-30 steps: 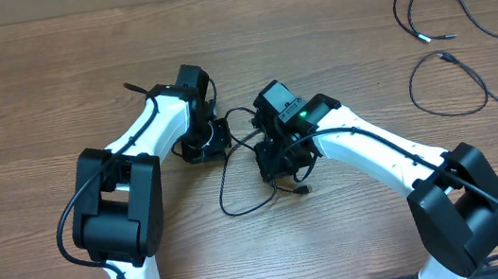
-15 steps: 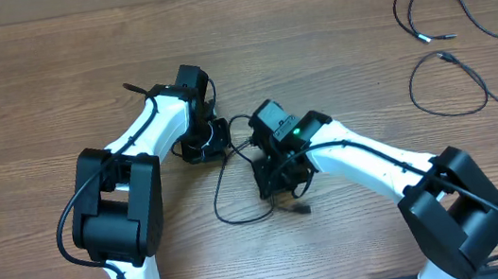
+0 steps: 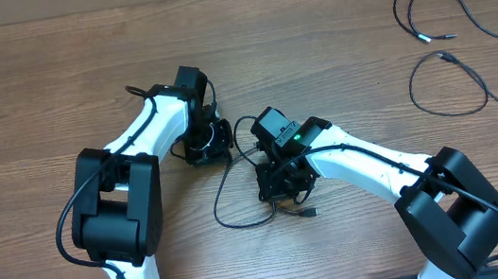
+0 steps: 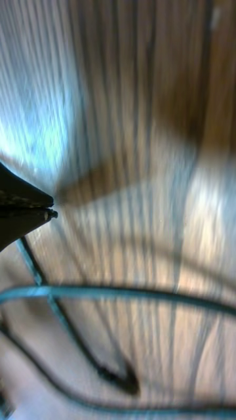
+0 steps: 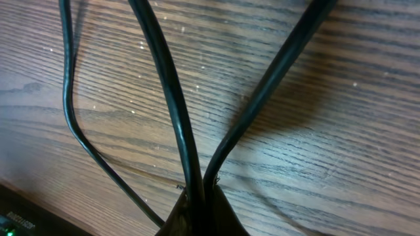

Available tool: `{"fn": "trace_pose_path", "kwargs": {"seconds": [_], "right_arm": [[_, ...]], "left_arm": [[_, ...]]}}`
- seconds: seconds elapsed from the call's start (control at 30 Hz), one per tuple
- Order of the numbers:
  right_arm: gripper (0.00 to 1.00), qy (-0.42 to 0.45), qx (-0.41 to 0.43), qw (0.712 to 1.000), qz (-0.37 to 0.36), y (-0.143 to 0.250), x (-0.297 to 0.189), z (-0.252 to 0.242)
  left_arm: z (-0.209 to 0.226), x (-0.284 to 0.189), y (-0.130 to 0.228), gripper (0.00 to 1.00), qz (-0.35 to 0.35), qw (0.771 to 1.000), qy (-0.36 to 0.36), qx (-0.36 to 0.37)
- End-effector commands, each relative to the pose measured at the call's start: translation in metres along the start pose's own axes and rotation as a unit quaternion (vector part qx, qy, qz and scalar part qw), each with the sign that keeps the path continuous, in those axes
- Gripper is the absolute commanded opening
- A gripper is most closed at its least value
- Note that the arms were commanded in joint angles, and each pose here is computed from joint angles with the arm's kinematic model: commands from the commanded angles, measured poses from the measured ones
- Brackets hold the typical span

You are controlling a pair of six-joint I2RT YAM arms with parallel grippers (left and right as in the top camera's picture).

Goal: Untangle cables

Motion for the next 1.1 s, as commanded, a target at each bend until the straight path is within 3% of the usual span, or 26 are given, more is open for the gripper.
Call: {"fn": "trace_pose_path", "kwargs": {"seconds": [0.0,0.1,0.5,0.77,0.83,0.9,0.97,1.0,1.07], "right_arm": [[0.04,0.008,0.014,1.0,0.004,0.001,0.003,-0.004],[0.04,0.009,0.015,1.0,0.004,0.002,0.003,-0.004],[0.04,0.045,0.022,0.999,0.004,0.005,0.002,-0.017],[0.04,0.042,0.02,0.999,-0.001,0.002,0.003,-0.016],[0.1,0.039,0.018,0.999,-0.005,0.0,0.003,-0.014],[0.19,0.036,0.016,0.999,-0.009,-0.002,0.003,-0.013],[0.2,0.035,0.016,0.999,-0.011,-0.003,0.003,-0.012],[0.2,0.034,0.015,0.999,-0.011,-0.003,0.003,-0.012],[0.2,0.035,0.016,0.999,-0.01,-0.002,0.003,-0.013]], "left_arm": [[-0.028,-0.008,-0.001,0.04,0.013,0.995,0.092,0.048],[-0.044,-0.012,0.002,0.04,0.017,0.986,0.139,0.089],[-0.029,-0.016,0.002,0.04,0.022,0.992,0.097,0.076],[0.026,-0.043,-0.006,0.04,0.014,0.999,-0.046,0.021],[0.033,-0.041,-0.003,0.15,0.021,0.997,-0.064,0.031],[0.032,-0.036,0.002,0.35,0.029,0.996,-0.069,0.051],[0.03,-0.03,0.005,0.59,0.034,0.994,-0.07,0.073],[0.029,-0.027,0.006,0.65,0.034,0.994,-0.071,0.08],[0.029,-0.02,0.006,0.62,0.032,0.993,-0.072,0.087]]}}
Point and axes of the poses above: each gripper's point midway between its finger pads, its own x axis out along the fingers, its own z axis along the line the jaws close on, y = z × x, the point moved 2 cm from there along -x, back along the fingers, and after that the axes turned 1 degree about x, right-handed, at the moved point
